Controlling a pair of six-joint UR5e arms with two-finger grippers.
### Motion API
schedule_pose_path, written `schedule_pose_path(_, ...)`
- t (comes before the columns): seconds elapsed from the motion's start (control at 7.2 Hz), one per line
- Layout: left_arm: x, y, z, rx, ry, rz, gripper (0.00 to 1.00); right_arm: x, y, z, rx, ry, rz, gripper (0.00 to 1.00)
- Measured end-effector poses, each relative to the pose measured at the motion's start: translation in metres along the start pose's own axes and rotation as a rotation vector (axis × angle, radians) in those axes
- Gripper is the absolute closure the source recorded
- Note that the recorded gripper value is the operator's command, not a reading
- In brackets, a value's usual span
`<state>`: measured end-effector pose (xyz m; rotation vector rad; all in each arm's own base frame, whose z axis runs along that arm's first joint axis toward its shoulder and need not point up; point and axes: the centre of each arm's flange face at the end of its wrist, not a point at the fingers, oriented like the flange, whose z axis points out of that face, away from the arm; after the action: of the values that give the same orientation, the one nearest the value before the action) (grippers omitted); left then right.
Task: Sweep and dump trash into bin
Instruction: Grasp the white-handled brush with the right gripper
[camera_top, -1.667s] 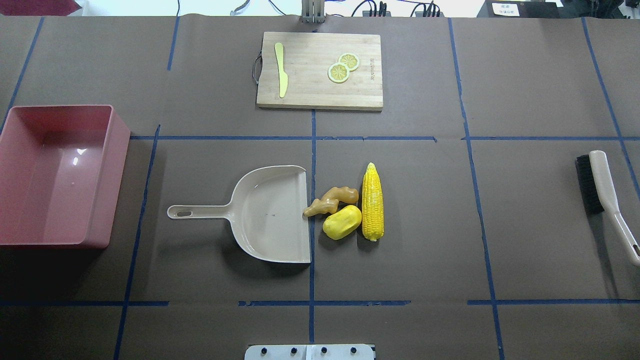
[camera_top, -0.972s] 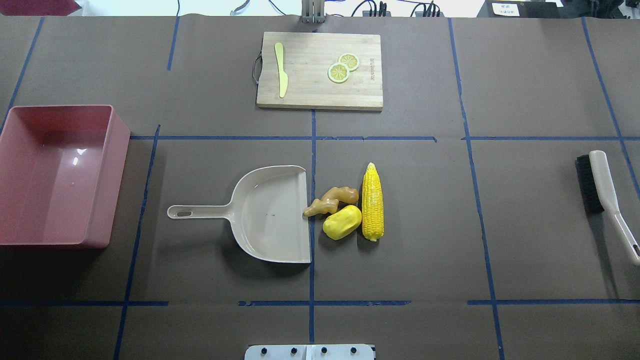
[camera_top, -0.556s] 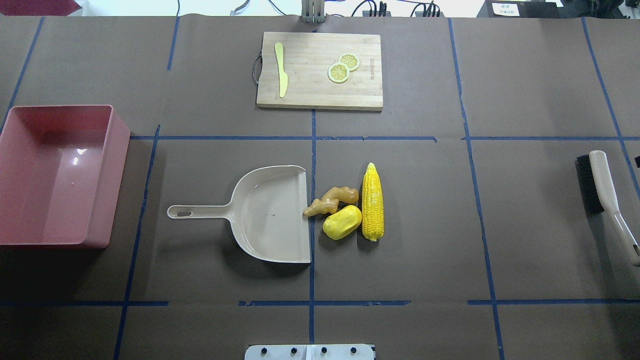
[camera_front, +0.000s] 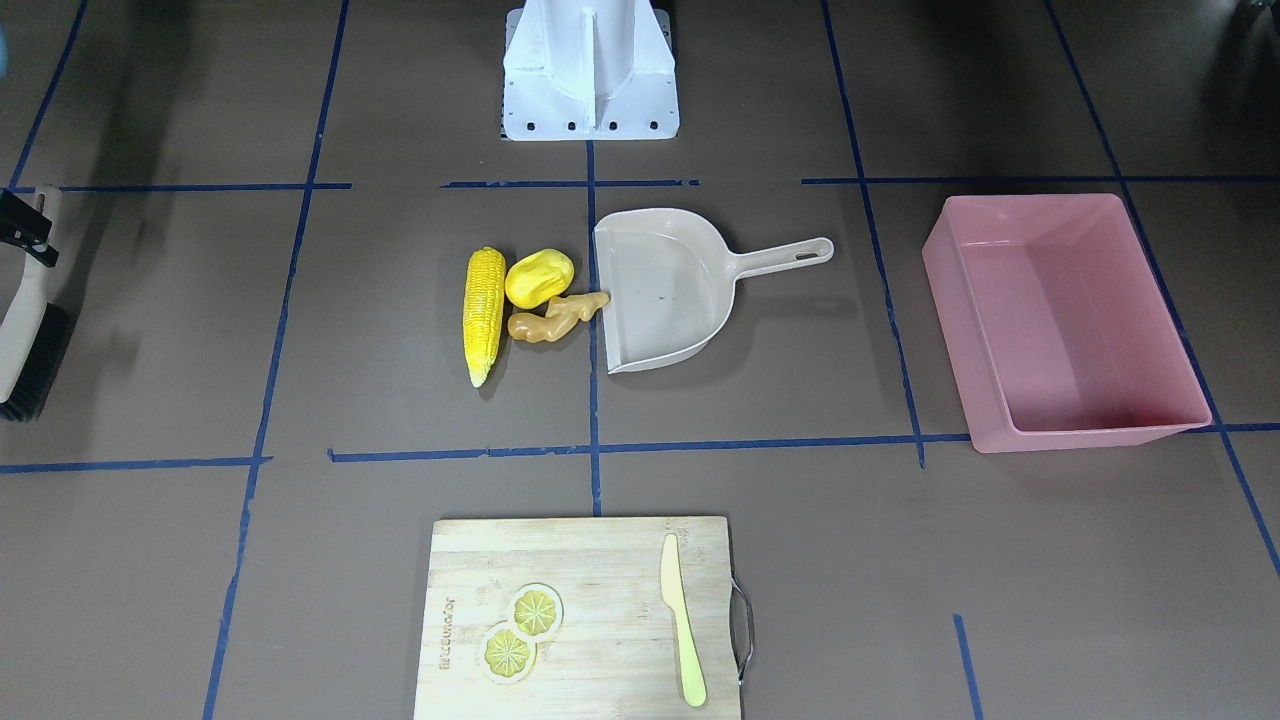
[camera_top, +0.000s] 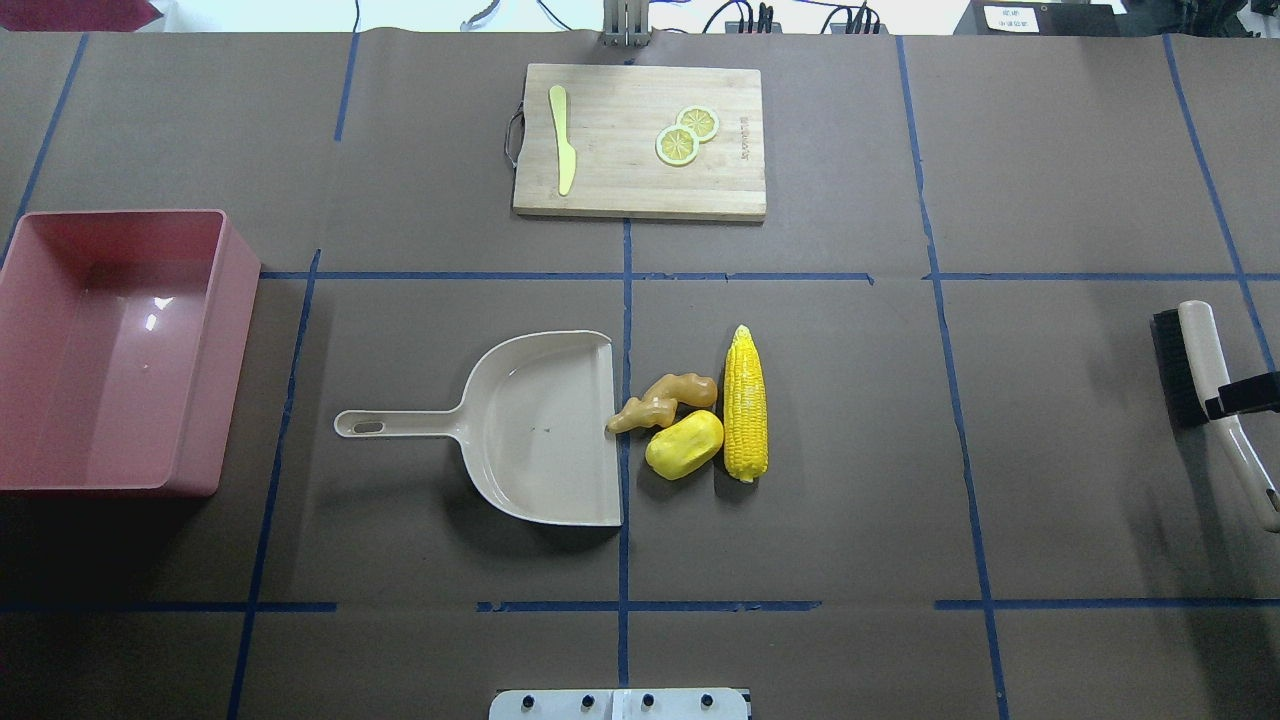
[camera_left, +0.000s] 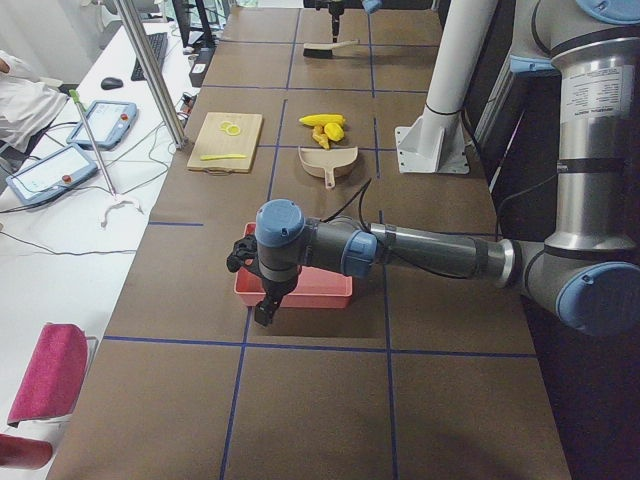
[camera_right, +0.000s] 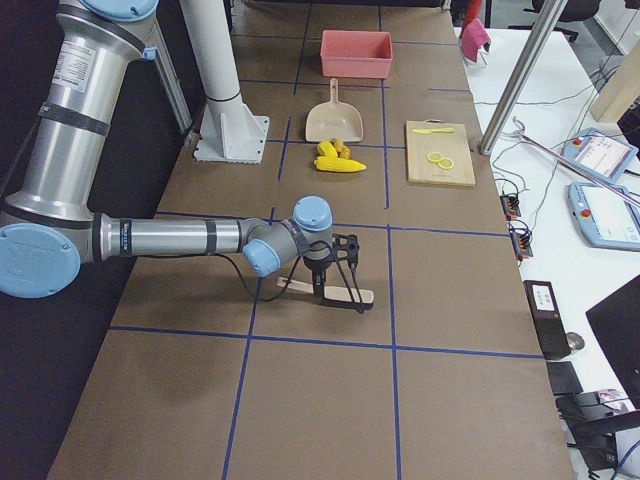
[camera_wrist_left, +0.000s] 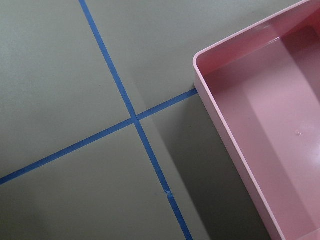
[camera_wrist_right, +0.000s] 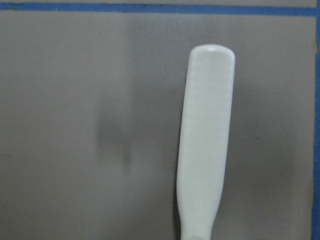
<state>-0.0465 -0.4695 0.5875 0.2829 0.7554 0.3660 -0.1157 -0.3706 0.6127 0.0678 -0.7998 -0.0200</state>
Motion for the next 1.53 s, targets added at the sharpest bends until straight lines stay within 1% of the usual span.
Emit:
schedule_pose_path(0.28,0.0,0.0,0.0,0.001,0.001,0.002,0.0,0.003,0.014,0.013,-0.034,0.011,0.014,0.06)
schedule_pose_path(0.42,0.001,0.0,0.0,0.002,0.002,0.002,0.0,0.0,0.018,0.02,-0.048,0.017,0.013,0.08)
schedule_pose_path(0.56,0.001,-0.001,0.0,0.003,0.003,0.003,0.0,-0.003,0.02,0.028,-0.058,0.03,0.007,0.41)
schedule_pose_path(0.69,0.001,-0.001,0.0,0.003,0.003,0.004,0.0,-0.005,0.022,0.034,-0.066,0.04,0.009,0.79)
schedule_pose_path(0.83,0.001,0.0,0.0,0.002,0.003,0.004,0.0,-0.007,0.023,0.037,-0.069,0.045,0.02,1.0)
schedule_pose_path(1.25,0.001,-0.001,0.0,0.001,0.004,0.004,0.0,-0.009,0.022,0.038,-0.064,0.048,0.026,1.0)
schedule_pose_path(1.53,0.003,-0.002,0.001,0.001,0.004,0.009,0.0,-0.016,0.02,0.032,-0.057,0.034,0.019,1.0)
